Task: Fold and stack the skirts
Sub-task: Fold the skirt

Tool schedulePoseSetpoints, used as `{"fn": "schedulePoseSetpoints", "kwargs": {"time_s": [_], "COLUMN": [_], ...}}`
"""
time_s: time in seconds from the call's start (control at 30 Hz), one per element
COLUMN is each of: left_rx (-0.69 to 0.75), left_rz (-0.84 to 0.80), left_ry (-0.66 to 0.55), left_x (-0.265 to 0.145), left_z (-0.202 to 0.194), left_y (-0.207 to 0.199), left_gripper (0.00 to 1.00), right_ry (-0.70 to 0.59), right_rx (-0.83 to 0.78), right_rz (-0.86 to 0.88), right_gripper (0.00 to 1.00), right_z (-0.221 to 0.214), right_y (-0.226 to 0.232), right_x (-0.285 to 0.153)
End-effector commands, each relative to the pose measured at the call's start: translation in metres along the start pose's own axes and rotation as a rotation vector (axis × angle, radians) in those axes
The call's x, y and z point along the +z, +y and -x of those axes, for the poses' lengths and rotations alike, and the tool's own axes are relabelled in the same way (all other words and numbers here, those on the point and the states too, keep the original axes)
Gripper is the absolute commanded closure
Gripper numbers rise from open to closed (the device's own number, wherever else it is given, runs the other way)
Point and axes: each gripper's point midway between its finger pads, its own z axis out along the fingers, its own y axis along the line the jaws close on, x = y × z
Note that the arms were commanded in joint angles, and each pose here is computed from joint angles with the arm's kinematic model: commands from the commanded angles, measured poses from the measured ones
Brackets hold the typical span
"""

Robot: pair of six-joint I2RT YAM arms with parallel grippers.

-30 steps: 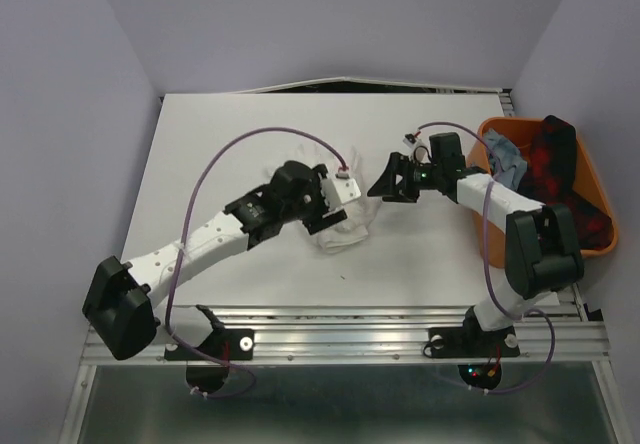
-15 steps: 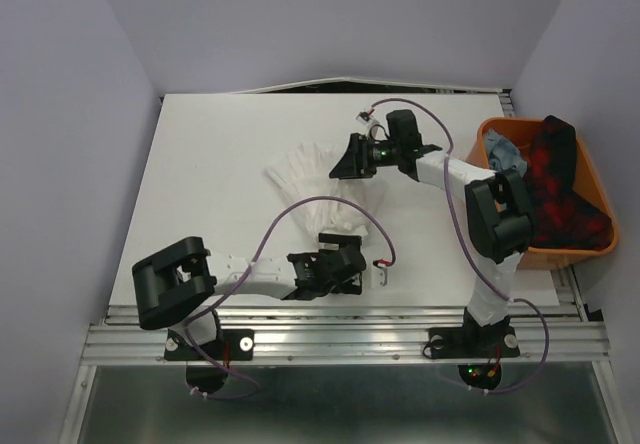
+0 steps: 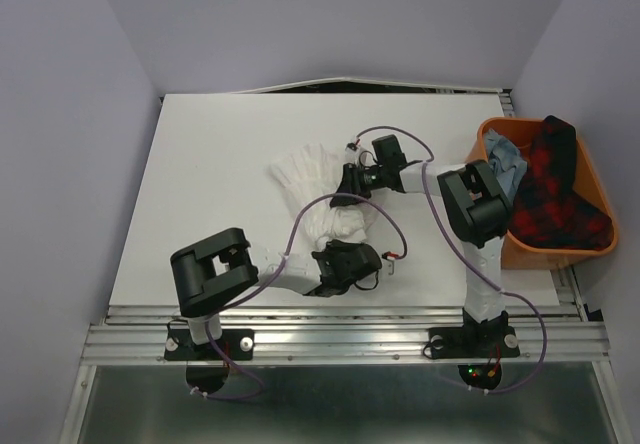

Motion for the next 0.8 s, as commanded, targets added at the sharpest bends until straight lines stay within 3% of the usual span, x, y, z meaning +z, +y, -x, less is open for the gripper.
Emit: {"fn": "schedulePoseSetpoints", "kwargs": {"time_s": [0.0,0.07,0.33,0.47,0.5,0.57,0.7,0.77], "left_rx": [-0.081,-0.119,-0.150,-0.145,-0.143,-0.151,-0.158,-0.169], "left_rz": [-0.027,-0.040,-0.099,-0.180,-0.195,-0.234,-0.251,-0.244], "left_ry": [-0.015,-0.045,-0.119,-0.129,-0.122,-0.135,-0.145,-0.154], "left_x": [-0.020,-0.033,-0.066,-0.072,-0.073,-0.076,-0.082,-0.084], "left_z": [0.018,0.022,0.033,0.036,0.034,0.036,0.038,0.040], "left_y": [0.019,0.028,0.046,0.036,0.033,0.027,0.028,0.033], "left_gripper": [0.86,0.99,1.00,1.00,1.00,1.00,1.00,1.00], "right_ry": [0.026,0.052,0.129,0.044,0.027,0.006,-0.031,-0.005], "right_rx": [-0.074,-0.056,-0.125,-0.230,-0.257,-0.309,-0.384,-0.350], "right_rz": [-0.004,-0.012,0.020,0.034,0.034,0.038,0.097,0.155], "right_gripper": [0.62,0.63,0.62,0.55,0.48,0.43,0.41,0.41], "right_z": [-0.015,-0.024,-0.048,-0.002,0.008,0.029,0.070,0.068], "right_y": [-0.005,-0.004,0.024,0.054,0.060,0.070,0.097,0.099], "right_x": [0.002,-0.002,-0.013,-0.022,-0.024,-0.026,-0.027,-0.021]}}
